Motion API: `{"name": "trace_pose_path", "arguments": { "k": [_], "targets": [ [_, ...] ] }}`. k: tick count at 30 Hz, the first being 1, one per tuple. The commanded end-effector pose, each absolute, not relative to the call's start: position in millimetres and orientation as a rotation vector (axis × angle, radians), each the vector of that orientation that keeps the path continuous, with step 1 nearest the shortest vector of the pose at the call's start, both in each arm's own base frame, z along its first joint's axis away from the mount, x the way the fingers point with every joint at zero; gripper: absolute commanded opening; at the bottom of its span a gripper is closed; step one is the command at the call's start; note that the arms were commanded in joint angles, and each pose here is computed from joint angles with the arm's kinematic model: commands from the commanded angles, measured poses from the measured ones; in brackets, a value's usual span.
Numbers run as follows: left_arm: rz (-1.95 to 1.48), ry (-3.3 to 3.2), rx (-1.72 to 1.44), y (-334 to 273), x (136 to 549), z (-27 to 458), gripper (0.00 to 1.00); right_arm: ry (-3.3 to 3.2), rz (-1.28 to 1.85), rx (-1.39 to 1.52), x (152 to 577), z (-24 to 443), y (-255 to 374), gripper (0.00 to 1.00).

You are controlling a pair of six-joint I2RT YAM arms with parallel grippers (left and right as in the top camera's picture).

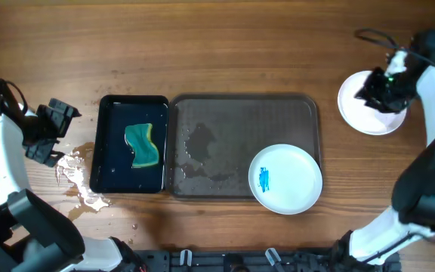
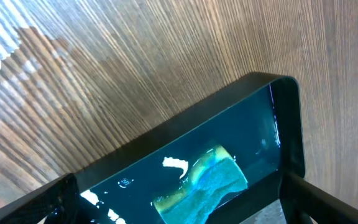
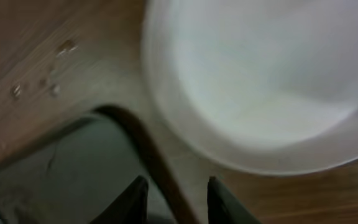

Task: Clean dirty plates on tray and stack at the side
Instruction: 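Lift the plate with the right gripper and set it on the right-side stack, then grip the rim of the remaining blue-smeared plate with the right gripper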

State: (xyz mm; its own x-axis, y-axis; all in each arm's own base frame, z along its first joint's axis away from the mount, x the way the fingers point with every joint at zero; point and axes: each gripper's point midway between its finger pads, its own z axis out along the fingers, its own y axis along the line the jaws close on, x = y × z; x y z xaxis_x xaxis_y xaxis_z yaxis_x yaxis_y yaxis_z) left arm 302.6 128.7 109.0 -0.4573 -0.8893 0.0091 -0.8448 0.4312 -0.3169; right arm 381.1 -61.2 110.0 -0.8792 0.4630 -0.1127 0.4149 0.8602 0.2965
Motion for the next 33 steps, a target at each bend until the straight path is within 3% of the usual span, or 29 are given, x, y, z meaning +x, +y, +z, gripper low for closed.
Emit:
{"name": "trace_pose_path", "arguments": {
  "k": [1,10,14,15,17,18,21,23,29,30,31,33],
  "targets": [
    [-0.410,2.542,-1.476,121,313,111,1.00,2.870,0.335,0.493,362,157,-15,0.34],
    [-0.384,2.594,-1.386,104,321,110,1.00,3.163,0.246,0.656,248,111,42,0.32],
    [-0.387,2.595,-1.358,101,325,111,1.00,3.173,0.230,0.754,191,102,42,0.42],
    [-0.388,2.597,-1.355,100,325,111,1.00,3.184,0.225,0.762,181,100,42,0.39],
    [-0.387,2.597,-1.356,100,325,111,1.00,3.225,0.195,0.838,151,84,40,0.21],
    [-0.387,2.597,-1.356,100,325,111,1.00,3.238,0.190,0.879,143,77,40,0.20],
    [-0.388,2.597,-1.356,100,325,111,1.00,3.265,0.331,1.003,124,47,56,0.24],
    [-0.388,2.598,-1.356,100,325,111,1.00,3.251,0.335,1.044,120,32,56,0.33],
    [-0.388,2.598,-1.356,100,325,111,1.00,3.113,0.396,1.054,149,19,59,0.38],
    [-0.388,2.598,-1.356,100,325,111,1.00,3.084,0.413,1.030,159,17,59,0.27],
    [-0.388,2.598,-1.356,100,325,111,1.00,3.061,0.433,0.979,170,14,60,0.04],
    [-0.388,2.599,-1.357,100,325,111,1.00,3.049,0.444,0.934,177,12,60,0.04]
  ]
}}
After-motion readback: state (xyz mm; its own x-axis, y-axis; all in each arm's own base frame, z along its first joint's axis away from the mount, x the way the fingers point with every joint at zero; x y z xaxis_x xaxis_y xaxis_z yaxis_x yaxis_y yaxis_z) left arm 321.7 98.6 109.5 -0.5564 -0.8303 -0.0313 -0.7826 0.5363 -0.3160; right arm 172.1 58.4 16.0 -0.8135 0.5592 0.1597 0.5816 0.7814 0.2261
